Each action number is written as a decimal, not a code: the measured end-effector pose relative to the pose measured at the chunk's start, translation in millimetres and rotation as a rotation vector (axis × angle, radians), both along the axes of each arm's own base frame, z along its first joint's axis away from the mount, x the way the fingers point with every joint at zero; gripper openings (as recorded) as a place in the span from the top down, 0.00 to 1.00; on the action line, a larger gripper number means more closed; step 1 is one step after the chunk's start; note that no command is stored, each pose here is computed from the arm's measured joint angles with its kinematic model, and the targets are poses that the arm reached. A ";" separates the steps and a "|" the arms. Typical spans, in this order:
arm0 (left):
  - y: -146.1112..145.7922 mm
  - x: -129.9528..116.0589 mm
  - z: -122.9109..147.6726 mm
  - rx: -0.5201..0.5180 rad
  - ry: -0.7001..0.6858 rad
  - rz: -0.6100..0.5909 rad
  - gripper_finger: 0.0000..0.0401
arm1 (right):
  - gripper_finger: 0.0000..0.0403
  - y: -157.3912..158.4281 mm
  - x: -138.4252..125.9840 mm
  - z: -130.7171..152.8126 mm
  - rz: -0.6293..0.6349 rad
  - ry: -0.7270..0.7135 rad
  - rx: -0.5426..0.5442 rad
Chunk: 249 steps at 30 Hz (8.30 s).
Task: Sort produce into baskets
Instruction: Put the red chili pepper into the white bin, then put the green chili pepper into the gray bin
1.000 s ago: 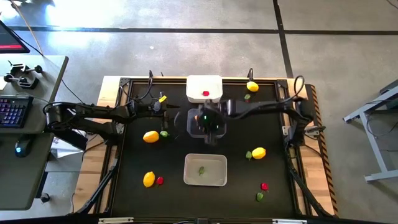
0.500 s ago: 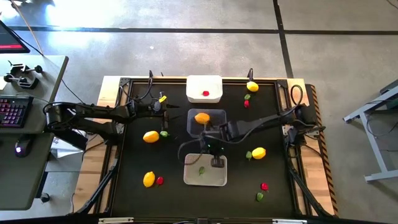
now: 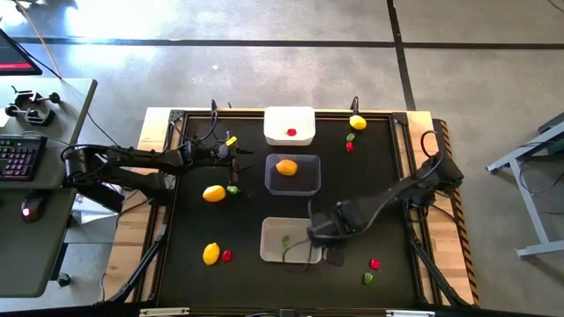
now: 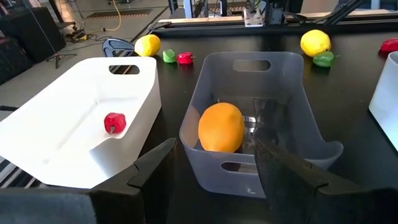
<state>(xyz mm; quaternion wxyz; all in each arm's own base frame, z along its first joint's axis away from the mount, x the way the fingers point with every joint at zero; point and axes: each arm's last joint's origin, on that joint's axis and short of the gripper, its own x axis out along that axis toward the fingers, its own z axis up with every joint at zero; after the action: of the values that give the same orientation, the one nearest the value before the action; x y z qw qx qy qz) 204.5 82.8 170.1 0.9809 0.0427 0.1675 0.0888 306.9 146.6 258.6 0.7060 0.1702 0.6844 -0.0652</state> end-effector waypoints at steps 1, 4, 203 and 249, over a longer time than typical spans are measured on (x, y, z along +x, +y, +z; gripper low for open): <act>0.0 0.0 -0.1 -0.001 0.001 0.000 0.50 | 1.00 4.3 -3.5 0.0 -0.042 0.024 0.008; 0.0 0.0 0.0 0.012 0.002 -0.004 0.50 | 1.00 14.6 -14.7 -0.4 -0.174 0.102 -0.006; -64.9 3.7 82.2 -0.217 0.605 -0.173 0.71 | 1.00 -201.1 3.0 5.0 0.062 -0.997 -0.787; -49.9 53.9 -28.8 -0.081 1.230 -0.217 0.60 | 1.00 -199.9 0.3 -1.6 0.084 -0.928 -0.768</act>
<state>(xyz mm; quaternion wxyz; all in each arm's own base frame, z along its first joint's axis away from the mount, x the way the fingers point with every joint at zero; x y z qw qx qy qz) 258.4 32.9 141.3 0.7092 0.0654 0.6995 -0.0588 307.2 -53.3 257.0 0.9439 -0.1136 0.2383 -0.1986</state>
